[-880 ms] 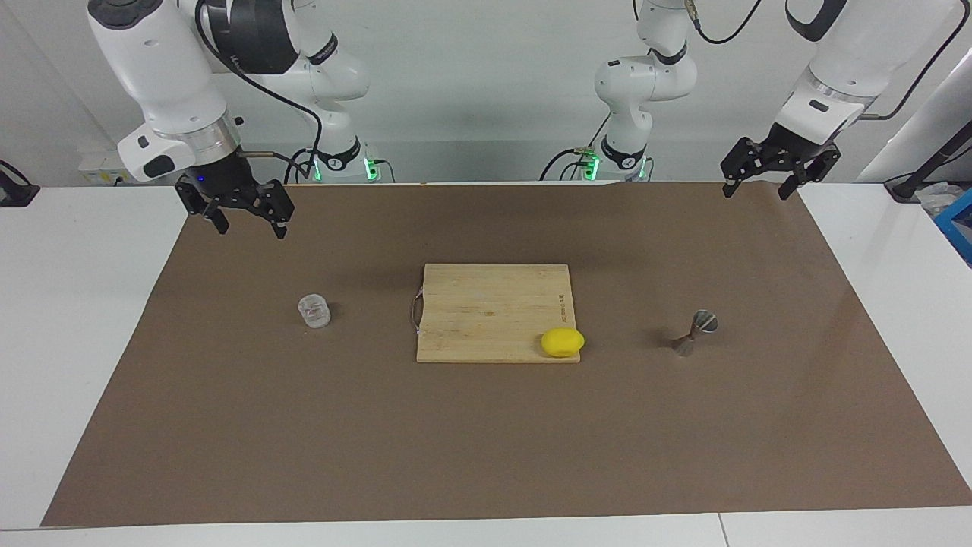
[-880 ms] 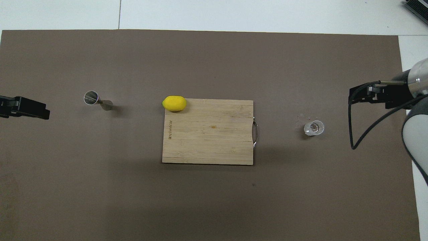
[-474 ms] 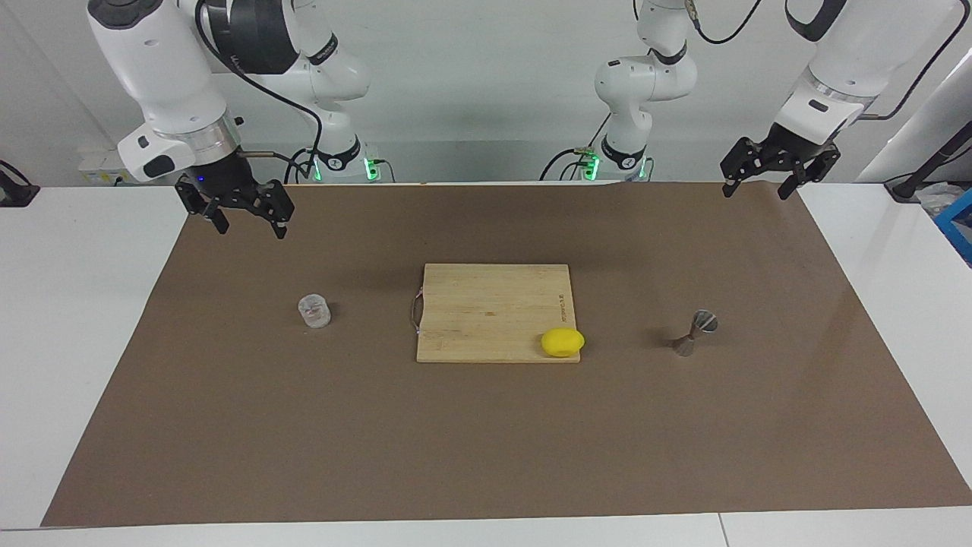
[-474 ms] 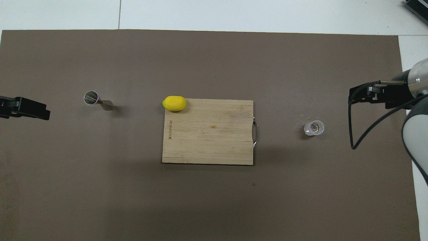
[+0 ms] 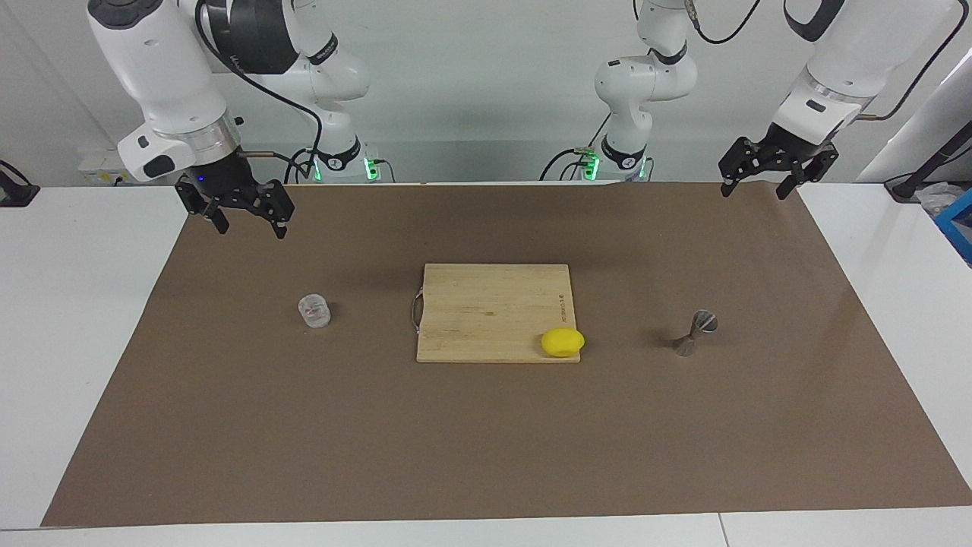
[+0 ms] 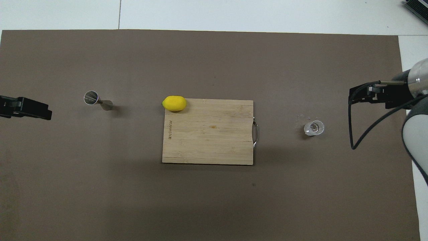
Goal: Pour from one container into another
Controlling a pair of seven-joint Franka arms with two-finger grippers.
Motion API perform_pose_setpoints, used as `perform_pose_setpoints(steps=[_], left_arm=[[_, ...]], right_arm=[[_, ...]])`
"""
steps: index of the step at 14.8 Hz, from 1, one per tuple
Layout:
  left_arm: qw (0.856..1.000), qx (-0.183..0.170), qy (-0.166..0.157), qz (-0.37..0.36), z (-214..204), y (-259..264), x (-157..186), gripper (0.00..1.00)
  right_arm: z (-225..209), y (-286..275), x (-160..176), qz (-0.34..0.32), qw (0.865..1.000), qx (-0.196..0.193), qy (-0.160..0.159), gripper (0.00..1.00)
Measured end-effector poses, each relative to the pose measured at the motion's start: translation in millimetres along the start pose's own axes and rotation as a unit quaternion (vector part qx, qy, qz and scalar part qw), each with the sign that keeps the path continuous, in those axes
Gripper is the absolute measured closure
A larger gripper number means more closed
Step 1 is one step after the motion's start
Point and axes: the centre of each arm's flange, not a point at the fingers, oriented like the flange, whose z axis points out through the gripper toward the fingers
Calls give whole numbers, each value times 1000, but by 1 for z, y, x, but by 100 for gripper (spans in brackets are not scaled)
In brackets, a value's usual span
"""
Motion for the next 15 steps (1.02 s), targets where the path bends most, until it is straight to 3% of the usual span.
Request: perform_pose_setpoints(steps=[6,9,13,15], left_arm=[[1000,1,18,2,10,2,6,0],[1000,-5,6,-9,26,-8,6,0],[994,-59,-30,-82,65,-54,1,0],[976,-106,-49,-182,89,-77,3,0]], right_arm=[[0,0,0,0,1000,0,0,0],[0,0,0,0,1000,0,0,0],[0,0,0,0,1000,0,0,0],[0,0,0,0,1000,0,0,0]])
